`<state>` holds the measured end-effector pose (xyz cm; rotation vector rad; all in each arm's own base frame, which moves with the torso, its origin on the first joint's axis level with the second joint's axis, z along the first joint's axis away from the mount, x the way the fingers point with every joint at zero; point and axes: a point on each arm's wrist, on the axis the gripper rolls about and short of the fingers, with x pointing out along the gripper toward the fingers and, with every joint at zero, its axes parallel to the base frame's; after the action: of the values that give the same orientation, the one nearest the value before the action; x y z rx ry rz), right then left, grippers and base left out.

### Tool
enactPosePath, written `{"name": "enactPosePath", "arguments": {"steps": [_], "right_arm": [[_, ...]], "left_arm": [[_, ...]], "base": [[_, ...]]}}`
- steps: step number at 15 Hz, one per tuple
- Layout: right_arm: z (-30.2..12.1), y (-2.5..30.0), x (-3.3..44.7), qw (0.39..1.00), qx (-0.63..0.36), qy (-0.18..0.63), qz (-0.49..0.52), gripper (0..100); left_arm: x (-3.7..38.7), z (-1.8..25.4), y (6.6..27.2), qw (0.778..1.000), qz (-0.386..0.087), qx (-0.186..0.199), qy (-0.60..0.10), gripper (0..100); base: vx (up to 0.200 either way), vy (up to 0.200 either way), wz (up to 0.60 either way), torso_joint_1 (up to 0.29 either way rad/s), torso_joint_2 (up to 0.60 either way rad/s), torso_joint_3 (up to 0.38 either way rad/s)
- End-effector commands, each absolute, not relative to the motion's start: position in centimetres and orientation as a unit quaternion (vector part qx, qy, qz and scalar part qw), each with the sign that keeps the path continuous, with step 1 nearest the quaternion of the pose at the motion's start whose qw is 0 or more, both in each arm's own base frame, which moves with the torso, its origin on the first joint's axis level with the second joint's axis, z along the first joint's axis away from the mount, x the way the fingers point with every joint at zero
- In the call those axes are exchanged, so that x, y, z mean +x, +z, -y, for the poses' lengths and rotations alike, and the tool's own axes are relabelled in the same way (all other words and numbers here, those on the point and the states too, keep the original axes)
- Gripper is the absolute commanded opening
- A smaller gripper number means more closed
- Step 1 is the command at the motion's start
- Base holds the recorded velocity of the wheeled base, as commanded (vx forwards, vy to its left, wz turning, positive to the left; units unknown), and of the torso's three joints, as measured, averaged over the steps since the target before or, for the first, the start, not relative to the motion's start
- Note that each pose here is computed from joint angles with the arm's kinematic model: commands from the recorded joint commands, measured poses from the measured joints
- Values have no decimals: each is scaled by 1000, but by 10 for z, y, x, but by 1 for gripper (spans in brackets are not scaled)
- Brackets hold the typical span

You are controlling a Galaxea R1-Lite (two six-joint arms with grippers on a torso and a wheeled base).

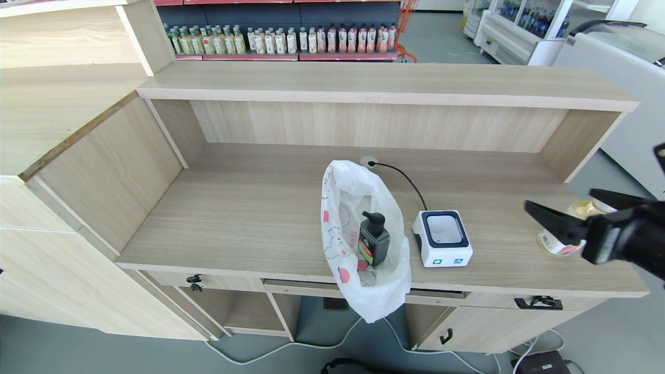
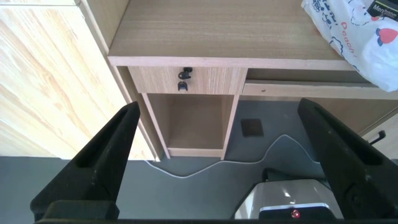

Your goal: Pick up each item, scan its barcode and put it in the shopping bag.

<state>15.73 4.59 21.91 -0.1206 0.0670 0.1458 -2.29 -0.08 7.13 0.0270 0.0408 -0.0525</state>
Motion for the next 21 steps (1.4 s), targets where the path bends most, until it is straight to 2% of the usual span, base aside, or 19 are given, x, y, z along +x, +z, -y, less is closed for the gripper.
{"name": "enactPosePath", "arguments": {"steps": [1, 5, 11, 14, 21], "right_arm": [[-4, 209, 65, 996, -60, -63, -35, 100], [4, 193, 19, 994, -63, -75, -51, 100], [3, 186, 16, 994, -66, -55, -68, 100], [4, 193, 32, 988, -68, -97, -96, 100], [6, 209, 51, 985, -62, -120, -108, 100]], "left_arm": [[-23, 1, 71, 999, -20, 13, -26, 100], [-23, 1, 71, 999, -20, 13, -26, 100], [-22, 1, 71, 999, -25, 9, -26, 100], [-23, 1, 71, 999, -20, 10, -26, 100], [-23, 1, 71, 999, -21, 13, -26, 100]], "base": [[0, 0, 0, 0, 0, 0], [0, 0, 0, 0, 0, 0], [0, 0, 0, 0, 0, 0], [0, -200, 0, 4, -1, 4], [0, -200, 0, 6, 0, 4]]}}
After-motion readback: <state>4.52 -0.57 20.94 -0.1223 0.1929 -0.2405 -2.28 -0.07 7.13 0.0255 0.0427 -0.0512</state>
